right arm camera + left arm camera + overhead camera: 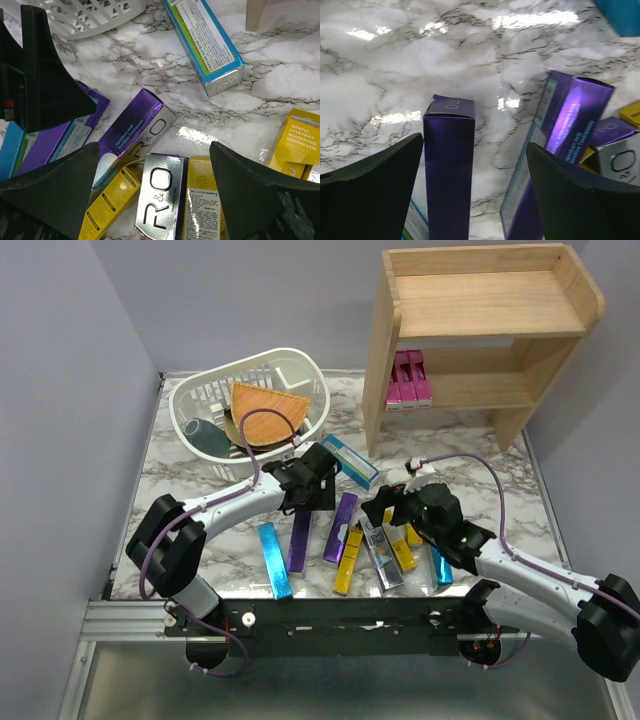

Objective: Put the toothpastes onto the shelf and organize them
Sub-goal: Pick up the toothpaste from the center of the board.

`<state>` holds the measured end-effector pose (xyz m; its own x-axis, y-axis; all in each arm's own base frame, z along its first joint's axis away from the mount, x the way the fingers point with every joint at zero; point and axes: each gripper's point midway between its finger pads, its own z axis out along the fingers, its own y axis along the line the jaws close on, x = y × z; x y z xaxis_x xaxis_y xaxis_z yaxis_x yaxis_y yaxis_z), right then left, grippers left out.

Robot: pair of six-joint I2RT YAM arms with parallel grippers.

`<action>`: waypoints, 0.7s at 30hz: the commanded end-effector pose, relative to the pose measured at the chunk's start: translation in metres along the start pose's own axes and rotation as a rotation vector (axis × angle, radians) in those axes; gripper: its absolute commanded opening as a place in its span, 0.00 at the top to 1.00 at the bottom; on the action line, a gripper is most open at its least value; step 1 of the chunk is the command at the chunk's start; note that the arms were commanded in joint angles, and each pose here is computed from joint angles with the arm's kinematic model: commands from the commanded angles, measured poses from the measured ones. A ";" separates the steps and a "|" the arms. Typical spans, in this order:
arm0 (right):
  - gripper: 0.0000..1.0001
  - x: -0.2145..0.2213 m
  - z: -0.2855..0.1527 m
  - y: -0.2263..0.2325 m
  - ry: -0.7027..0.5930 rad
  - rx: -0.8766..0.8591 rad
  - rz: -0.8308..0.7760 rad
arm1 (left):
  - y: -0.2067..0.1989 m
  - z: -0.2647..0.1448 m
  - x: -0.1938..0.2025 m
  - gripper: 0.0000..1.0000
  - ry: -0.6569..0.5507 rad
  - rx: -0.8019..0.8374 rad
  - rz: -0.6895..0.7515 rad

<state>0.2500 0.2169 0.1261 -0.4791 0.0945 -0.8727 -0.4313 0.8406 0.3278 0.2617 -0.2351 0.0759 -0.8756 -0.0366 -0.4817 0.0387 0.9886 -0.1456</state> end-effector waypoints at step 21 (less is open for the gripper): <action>0.01 -0.010 -0.009 -0.023 -0.088 0.130 0.042 | -0.103 0.038 -0.002 0.08 0.052 0.132 0.141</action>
<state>0.2574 0.1950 0.1348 -0.4221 0.1648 -0.8914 -0.3354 0.8852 0.3225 0.2779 -0.3243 0.0642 -0.8758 0.0821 -0.4757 0.1807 0.9695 -0.1653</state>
